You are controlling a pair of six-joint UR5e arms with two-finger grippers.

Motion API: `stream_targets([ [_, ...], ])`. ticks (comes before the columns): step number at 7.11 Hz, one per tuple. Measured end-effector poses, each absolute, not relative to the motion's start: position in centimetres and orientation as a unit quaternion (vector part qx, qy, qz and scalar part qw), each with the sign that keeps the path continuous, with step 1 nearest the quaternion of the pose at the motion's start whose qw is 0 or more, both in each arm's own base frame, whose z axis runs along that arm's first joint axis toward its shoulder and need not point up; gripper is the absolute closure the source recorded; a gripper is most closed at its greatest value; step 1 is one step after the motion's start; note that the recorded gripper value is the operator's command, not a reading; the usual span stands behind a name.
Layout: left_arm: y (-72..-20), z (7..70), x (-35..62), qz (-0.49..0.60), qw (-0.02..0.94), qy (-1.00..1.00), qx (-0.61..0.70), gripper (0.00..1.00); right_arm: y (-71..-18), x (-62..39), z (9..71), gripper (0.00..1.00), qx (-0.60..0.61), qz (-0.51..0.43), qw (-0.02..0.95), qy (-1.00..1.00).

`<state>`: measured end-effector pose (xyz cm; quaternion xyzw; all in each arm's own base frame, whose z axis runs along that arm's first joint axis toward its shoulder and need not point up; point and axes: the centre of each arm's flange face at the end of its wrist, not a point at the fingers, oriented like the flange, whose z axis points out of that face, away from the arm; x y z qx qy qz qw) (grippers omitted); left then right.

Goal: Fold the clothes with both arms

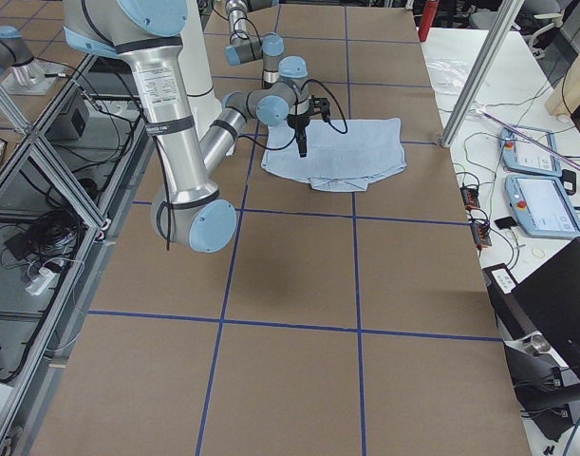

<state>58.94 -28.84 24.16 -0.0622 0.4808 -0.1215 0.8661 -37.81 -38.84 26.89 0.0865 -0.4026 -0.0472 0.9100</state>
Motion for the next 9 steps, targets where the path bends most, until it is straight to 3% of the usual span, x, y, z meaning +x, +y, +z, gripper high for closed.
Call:
stream_targets([
  [3,-28.78,24.21,59.01,-0.121,0.866,0.480,-0.063,0.42,-38.85,-37.66,26.83,0.00,0.087,-0.046,0.910,-0.403],
  [6,-28.69,24.57,59.34,-0.120,0.868,0.477,-0.064,0.51,-38.84,-37.65,26.84,0.00,0.087,-0.047,0.910,-0.403],
  [8,-28.70,24.65,59.44,-0.120,0.869,0.476,-0.065,0.64,-38.86,-37.62,26.90,0.00,0.087,-0.046,0.910,-0.403],
  [9,-28.69,24.61,59.42,-0.120,0.869,0.476,-0.065,0.76,-38.86,-37.62,26.91,0.00,0.087,-0.046,0.910,-0.403],
])
